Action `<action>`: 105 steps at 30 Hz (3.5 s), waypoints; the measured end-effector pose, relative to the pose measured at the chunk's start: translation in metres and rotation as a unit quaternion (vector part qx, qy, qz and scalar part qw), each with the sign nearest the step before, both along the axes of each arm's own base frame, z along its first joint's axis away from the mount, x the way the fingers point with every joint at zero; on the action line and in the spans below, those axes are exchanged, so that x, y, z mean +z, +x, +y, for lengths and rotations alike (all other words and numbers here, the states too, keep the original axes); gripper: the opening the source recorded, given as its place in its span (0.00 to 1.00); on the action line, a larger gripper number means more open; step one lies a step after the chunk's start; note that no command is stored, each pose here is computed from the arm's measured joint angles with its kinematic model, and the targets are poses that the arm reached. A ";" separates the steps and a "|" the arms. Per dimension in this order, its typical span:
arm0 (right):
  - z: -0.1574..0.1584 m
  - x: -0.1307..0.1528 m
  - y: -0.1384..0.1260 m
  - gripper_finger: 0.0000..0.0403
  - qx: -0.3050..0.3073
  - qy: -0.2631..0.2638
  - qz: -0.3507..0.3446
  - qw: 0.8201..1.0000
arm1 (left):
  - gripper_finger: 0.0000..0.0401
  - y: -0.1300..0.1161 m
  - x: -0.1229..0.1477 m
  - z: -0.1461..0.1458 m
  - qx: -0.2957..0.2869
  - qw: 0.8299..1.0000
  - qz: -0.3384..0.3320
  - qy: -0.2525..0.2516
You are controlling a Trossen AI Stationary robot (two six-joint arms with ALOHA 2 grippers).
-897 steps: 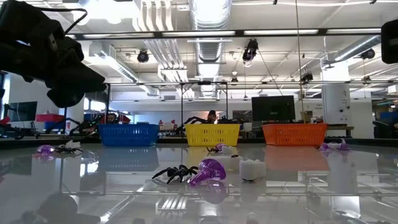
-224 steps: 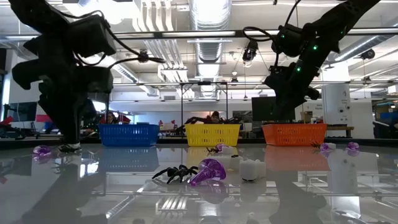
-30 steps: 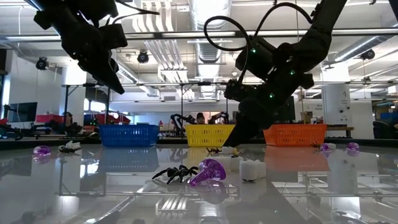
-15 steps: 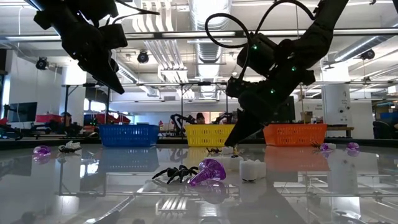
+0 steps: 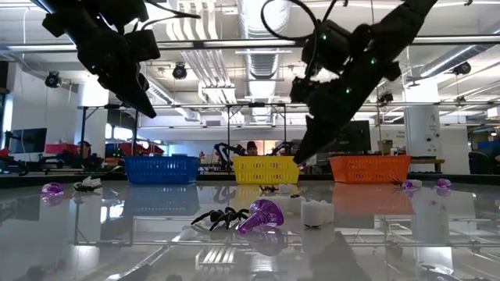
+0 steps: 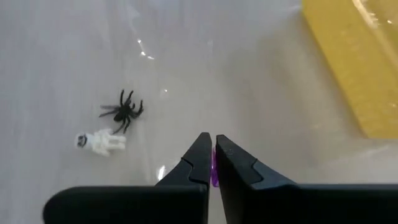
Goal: Sort Halloween decoration
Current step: Put the purple witch hat toy into the orange basket, then put the black spider toy into the blue basket
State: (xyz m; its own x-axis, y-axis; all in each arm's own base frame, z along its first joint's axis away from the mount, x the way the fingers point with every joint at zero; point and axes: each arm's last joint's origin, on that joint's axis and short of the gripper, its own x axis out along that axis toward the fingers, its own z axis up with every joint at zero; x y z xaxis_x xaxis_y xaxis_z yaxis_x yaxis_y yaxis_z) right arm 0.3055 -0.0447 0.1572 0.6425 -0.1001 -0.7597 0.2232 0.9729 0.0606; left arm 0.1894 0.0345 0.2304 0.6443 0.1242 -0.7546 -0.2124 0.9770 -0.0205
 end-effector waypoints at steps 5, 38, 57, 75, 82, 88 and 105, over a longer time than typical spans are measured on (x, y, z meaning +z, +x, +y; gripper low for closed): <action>0.000 0.026 -0.015 0.02 -0.016 -0.022 0.021 0.999 | 0.28 0.000 0.000 0.000 0.000 1.000 0.002 0.000; -0.099 0.049 -0.105 0.02 -0.299 -0.073 0.123 0.943 | 0.28 -0.001 -0.001 0.000 -0.002 1.000 0.005 0.000; -0.110 0.025 -0.098 0.21 -0.307 -0.073 0.163 0.935 | 0.28 -0.001 -0.001 0.000 0.001 1.000 0.005 -0.002; -0.107 0.046 -0.101 0.26 -0.313 -0.085 0.123 0.938 | 0.29 0.000 -0.001 -0.008 -0.014 0.992 -0.004 -0.122; -0.107 0.046 -0.101 0.27 -0.314 -0.085 0.123 0.938 | 0.34 -0.006 -0.026 -0.031 -0.009 0.982 0.078 -0.173; -0.107 0.046 -0.101 0.28 -0.325 -0.077 0.117 0.935 | 0.34 -0.001 -0.039 -0.055 -0.013 0.973 0.105 -0.203; -0.106 0.046 -0.100 0.28 -0.350 -0.056 0.104 0.929 | 0.34 0.008 -0.071 -0.125 0.004 0.961 0.165 -0.224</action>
State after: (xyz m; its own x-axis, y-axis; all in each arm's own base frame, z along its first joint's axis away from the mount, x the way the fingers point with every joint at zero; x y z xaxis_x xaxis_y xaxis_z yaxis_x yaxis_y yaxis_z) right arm 0.2051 -0.1510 0.2031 0.2317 -0.5243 -0.8194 0.7989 0.5832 -0.1472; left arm 0.1972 -0.0908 0.1592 0.3621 -0.2570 -0.8960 -0.2870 0.8838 -0.3695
